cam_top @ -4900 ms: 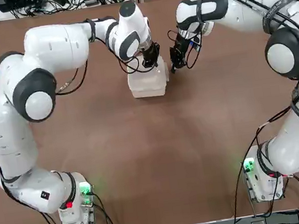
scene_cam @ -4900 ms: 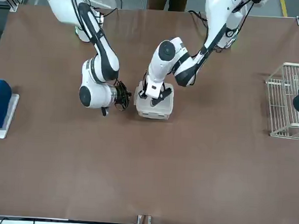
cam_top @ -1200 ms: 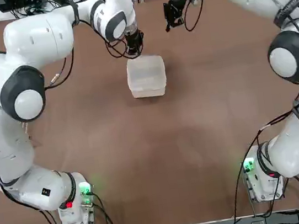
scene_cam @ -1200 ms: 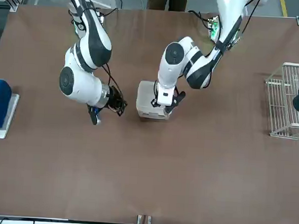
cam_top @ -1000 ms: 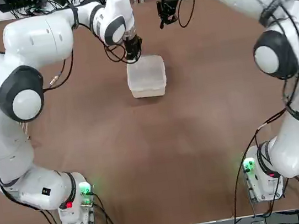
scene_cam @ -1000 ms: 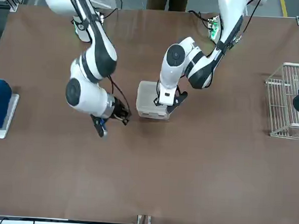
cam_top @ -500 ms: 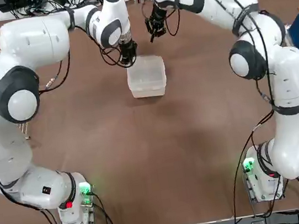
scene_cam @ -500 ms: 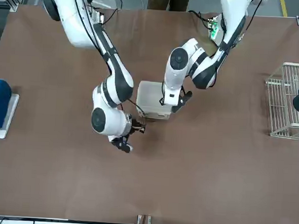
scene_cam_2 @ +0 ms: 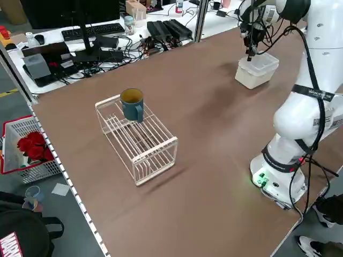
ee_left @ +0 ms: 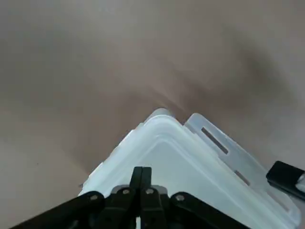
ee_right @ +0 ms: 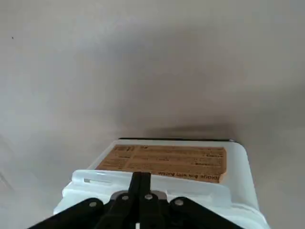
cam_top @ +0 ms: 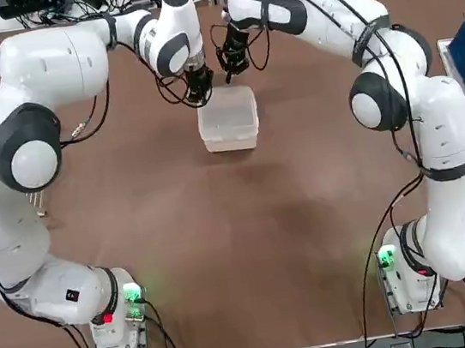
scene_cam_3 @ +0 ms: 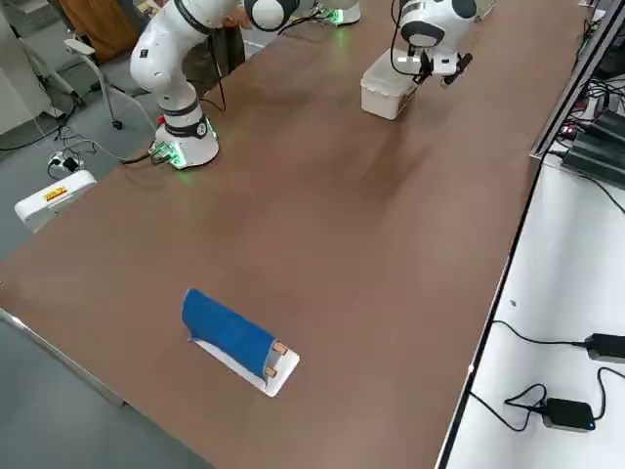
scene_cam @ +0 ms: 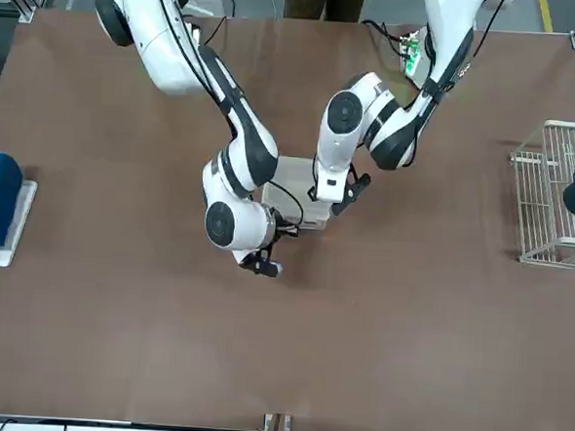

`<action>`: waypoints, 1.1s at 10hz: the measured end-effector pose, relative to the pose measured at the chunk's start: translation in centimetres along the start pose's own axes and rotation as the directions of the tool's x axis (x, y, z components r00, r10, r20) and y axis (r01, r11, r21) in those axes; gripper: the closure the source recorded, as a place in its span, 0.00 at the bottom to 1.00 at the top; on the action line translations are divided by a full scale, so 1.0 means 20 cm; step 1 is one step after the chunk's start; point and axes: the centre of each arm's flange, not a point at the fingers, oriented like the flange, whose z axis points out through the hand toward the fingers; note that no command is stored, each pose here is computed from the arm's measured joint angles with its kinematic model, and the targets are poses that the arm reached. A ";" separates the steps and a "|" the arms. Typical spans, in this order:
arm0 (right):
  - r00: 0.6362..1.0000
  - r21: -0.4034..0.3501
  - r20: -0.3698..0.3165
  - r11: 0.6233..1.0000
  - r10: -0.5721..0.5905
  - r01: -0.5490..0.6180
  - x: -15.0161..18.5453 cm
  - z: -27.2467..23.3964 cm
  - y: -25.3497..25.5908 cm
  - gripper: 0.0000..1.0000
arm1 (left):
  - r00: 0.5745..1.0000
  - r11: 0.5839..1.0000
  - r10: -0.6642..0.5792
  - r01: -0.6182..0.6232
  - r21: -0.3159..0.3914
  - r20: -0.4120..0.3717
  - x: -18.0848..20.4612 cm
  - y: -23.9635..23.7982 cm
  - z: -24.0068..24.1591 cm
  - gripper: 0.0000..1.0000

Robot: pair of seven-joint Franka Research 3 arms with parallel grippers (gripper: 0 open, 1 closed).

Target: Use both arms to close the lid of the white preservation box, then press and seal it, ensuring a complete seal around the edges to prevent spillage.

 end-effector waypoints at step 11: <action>1.000 -0.009 -0.006 1.000 -0.001 0.001 0.01 0.10 0.00 0.99 | 1.000 1.000 0.000 0.000 -0.010 0.001 0.00 0.00 0.01 0.99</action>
